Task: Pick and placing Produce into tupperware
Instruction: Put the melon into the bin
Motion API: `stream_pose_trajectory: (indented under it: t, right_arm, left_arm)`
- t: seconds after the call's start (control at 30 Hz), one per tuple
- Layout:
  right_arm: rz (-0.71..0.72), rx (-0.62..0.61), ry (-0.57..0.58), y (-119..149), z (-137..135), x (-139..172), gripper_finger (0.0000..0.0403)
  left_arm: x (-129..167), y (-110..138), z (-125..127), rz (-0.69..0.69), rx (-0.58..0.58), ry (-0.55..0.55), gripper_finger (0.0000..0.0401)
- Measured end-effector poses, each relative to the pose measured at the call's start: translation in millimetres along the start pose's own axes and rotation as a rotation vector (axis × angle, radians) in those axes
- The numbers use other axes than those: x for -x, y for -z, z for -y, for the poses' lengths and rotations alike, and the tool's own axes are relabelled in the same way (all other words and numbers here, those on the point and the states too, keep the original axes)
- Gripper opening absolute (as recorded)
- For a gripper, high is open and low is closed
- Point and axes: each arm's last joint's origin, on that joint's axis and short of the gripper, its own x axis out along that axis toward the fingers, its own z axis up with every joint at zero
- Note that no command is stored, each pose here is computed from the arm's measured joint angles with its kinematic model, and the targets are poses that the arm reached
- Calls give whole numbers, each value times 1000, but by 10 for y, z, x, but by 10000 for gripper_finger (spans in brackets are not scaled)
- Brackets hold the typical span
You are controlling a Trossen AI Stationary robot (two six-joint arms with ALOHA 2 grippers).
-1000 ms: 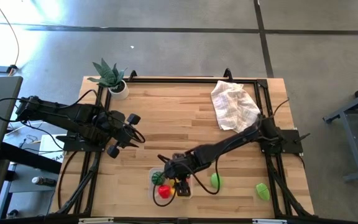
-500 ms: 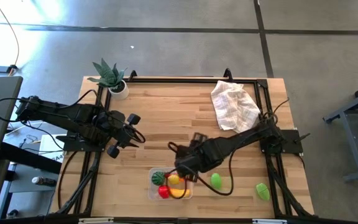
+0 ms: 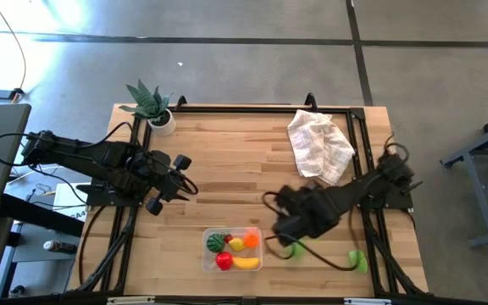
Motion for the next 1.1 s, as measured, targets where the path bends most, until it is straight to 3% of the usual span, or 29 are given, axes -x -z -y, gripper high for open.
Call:
stream_pose_trajectory:
  t: [0.1,0.3,0.7,0.9,1.1]
  right_arm:
    - [-44,-149,-8,221,156,-29,245]
    - [-145,-383,-154,632,240,-204,245]
    - [-218,-586,-339,1175,50,-809,245]
    - [-226,-632,-327,1238,75,-921,249]
    - [-200,-622,-312,1273,68,-979,278]
  left_arm:
    - [0,0,0,0,0,0,95]
    - [0,0,0,0,0,0,95]
    - [0,0,0,0,0,0,95]
    - [0,0,0,0,0,0,95]
    - [0,0,0,0,0,0,95]
